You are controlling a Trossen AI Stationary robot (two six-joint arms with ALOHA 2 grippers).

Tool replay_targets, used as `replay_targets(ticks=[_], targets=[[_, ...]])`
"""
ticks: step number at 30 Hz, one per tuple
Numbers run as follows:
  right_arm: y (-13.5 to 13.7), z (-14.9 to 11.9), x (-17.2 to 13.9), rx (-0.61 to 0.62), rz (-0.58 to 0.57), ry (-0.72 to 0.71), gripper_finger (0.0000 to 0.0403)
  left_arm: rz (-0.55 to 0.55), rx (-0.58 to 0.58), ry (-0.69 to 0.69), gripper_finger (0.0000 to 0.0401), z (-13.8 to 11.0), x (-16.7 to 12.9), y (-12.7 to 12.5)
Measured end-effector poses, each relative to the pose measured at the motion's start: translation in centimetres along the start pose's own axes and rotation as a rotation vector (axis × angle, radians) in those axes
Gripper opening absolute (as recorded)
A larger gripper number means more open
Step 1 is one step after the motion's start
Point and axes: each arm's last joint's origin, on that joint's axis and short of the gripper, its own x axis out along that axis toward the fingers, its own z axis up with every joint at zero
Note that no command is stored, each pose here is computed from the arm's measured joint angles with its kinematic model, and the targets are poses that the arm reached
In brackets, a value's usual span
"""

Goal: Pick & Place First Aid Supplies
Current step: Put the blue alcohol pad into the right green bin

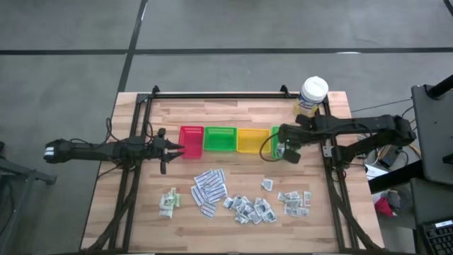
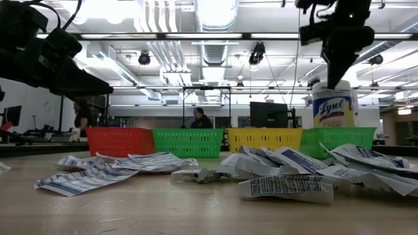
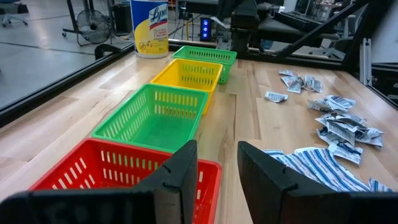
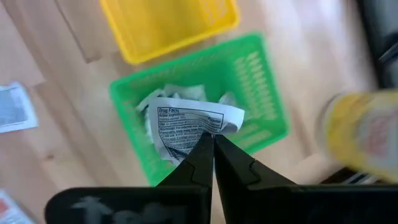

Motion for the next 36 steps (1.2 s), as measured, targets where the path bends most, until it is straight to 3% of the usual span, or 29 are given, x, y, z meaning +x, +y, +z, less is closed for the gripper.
replay_targets(ticks=[14,26,36], targets=[[0.3,0.4,1.8,0.217,0.003,0.094,0.0008,0.0,-0.002,0.0,0.0113,0.0,0.0,0.0],[0.2,0.9,3.0,0.224,-0.026,0.138,0.0008,0.0,-0.002,0.0,0.0113,0.0,0.0,0.0],[0.6,-0.5,6.0,0.221,-0.025,0.153,0.0008,0.0,-0.003,0.0,0.0113,0.0,0.0,0.0]])
